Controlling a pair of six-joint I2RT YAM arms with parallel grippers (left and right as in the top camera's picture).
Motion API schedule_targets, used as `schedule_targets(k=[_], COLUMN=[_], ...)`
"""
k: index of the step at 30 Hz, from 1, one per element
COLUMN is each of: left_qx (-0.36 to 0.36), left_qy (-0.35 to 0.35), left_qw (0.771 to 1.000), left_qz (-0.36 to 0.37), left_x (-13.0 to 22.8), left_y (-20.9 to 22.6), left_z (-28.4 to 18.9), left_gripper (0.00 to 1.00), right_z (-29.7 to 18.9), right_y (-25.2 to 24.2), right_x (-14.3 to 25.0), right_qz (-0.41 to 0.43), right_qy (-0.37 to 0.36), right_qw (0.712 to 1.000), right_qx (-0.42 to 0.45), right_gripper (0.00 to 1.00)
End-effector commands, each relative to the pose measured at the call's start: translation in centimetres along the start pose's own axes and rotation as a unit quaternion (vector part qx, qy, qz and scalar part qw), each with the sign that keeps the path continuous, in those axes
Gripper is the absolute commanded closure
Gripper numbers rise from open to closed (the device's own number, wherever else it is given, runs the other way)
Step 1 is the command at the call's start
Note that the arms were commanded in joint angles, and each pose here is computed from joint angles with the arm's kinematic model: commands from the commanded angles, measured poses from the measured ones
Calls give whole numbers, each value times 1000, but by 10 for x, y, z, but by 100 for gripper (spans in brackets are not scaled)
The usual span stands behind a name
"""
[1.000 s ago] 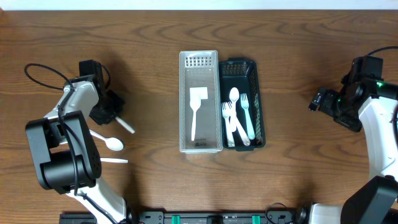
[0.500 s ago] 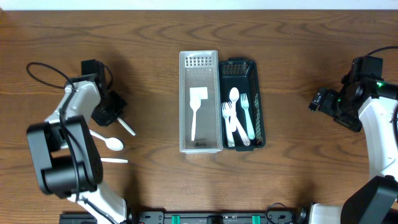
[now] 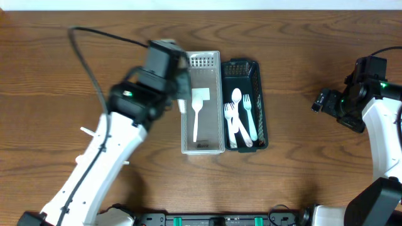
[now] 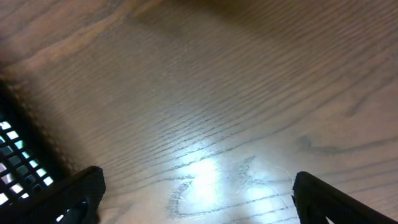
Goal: Pack container
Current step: 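Carry the spoon with left gripper into the clear basket, release, then move left gripper down to another white spoon and grasp it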
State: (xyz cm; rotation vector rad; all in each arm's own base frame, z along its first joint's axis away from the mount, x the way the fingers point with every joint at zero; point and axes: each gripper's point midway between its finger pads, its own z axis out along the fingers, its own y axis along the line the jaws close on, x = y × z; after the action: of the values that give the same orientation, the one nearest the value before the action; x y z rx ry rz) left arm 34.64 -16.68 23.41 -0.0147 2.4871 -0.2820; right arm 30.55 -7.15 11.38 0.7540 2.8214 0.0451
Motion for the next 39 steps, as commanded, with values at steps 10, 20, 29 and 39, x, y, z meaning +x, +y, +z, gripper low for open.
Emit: schedule_targets(k=[10,20,29,39], left_qx=[-47,-45,-77,-256], left_qy=[158,154,41,0], left_qw=[982,982,996,863], left_qz=[90,102,-9,-435], left_x=[95,90,21,46], left_y=[-34,-33,21,208], left_z=[108,107,19,-78], left_gripper=[94,46,41,8], right_z=[0,0,0,0], right_y=[4,4,4,3], right_x=[2,2,1,5], right_qz=[-1,-1,-16,-25], right_qy=[3,5,1,11], right_qw=[1000,1000,1000,1000], right_qx=[-15,-14,-14,-12], right_gripper=[1,1,1,1])
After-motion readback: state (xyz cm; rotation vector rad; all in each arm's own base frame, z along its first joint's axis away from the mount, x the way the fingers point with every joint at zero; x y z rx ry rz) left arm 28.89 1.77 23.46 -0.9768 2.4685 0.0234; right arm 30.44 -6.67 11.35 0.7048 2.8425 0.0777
